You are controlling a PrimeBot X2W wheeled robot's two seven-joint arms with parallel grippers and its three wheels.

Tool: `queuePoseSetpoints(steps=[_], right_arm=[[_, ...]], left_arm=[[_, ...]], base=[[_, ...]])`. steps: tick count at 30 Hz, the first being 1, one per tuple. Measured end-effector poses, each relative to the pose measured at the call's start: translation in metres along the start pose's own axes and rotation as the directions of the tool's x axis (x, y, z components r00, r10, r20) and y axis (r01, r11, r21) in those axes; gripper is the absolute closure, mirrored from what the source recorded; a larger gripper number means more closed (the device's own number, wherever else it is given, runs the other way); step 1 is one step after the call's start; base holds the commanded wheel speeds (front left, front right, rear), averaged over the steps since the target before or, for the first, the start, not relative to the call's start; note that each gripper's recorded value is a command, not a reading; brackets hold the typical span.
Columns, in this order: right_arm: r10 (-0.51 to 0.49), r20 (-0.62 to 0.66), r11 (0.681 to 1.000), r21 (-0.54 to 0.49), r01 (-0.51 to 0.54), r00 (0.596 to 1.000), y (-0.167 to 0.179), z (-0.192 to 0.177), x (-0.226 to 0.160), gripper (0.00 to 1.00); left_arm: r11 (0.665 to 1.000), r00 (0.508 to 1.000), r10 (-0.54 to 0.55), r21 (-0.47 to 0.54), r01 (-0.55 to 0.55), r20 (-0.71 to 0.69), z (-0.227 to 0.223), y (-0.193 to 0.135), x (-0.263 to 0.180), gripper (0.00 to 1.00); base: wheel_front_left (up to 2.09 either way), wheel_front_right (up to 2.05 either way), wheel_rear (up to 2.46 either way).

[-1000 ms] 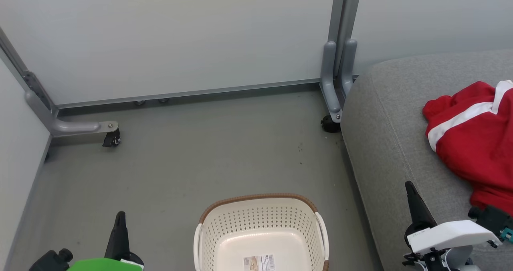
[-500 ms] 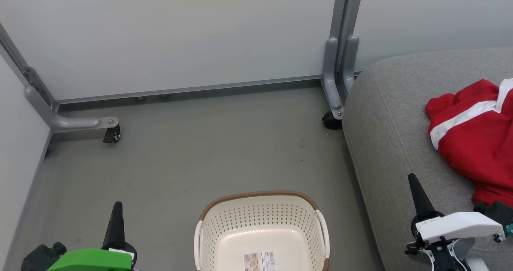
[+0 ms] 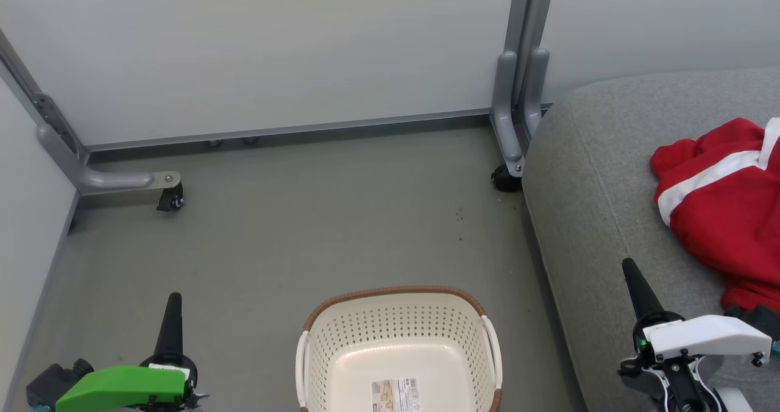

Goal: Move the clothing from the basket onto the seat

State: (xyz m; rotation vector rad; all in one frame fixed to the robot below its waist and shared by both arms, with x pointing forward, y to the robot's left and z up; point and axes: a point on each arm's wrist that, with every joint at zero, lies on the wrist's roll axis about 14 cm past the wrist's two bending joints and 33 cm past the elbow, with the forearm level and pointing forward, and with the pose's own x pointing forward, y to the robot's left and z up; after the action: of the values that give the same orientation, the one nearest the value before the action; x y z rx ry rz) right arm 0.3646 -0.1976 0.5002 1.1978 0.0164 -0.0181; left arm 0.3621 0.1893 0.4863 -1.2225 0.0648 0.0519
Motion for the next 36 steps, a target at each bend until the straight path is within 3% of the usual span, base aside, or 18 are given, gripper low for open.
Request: queuePoseSetpoints(steps=[36], right_arm=[[0.010,0.000,0.956,0.292,-0.010,1.000,0.003,0.004,0.018,1.00]], left_arm=[[0.960,0.999,-0.046,-0.278,0.047,0.009,0.012,-0.011,0.019,1.00]], base=[[0.00,0.00,0.00]])
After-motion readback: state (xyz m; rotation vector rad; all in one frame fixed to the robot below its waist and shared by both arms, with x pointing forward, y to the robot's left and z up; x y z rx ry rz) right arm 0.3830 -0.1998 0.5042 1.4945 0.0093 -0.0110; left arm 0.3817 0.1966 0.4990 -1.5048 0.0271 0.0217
